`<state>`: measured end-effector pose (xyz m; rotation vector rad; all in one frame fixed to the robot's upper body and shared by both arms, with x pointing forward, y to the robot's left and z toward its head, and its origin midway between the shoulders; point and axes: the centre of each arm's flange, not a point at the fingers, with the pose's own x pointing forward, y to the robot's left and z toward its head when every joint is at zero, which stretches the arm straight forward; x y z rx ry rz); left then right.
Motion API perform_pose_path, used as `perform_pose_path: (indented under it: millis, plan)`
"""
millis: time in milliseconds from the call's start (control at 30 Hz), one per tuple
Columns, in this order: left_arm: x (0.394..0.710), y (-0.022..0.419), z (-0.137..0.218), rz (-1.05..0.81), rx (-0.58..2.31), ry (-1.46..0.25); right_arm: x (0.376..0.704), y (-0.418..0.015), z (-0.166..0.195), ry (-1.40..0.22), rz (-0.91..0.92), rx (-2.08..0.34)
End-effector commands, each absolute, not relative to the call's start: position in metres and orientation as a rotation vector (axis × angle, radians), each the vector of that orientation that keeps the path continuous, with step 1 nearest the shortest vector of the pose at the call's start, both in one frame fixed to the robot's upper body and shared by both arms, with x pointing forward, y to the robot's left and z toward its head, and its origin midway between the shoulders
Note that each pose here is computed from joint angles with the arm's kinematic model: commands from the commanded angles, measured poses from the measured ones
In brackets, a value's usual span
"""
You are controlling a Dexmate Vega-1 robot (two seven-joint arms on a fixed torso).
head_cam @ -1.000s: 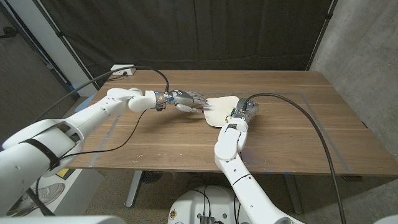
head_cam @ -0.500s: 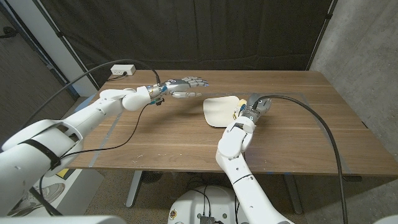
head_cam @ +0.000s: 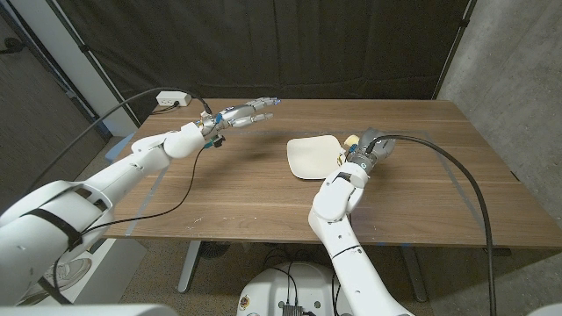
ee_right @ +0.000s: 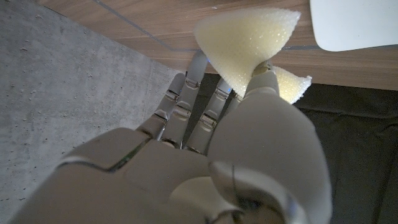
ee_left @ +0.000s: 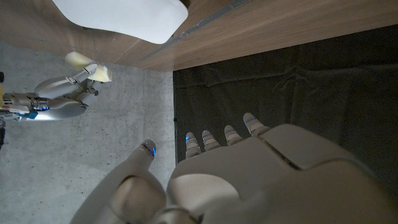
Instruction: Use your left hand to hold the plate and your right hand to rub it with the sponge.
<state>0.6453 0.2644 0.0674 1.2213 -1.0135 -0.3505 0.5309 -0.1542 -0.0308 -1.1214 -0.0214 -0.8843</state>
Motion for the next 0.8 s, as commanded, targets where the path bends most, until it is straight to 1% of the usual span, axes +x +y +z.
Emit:
perform_pose_path:
  millis: [33,467,667,800]
  plan:
    - [0.650,0.299,0.054,-0.363,0.910,-0.877,0.534,-0.176,-0.030,0.006,-0.895,-1.061]
    - [0.646,0.324,0.035,-0.405,0.579,-0.756,0.542,-0.193,-0.039,0.086,-0.895,-1.039]
    - [0.643,0.331,0.027,-0.416,0.496,-0.718,0.547,-0.200,-0.043,0.168,-0.880,-1.062]
    - [0.643,0.333,0.022,-0.423,0.446,-0.697,0.549,-0.201,-0.044,0.195,-0.864,-1.075]
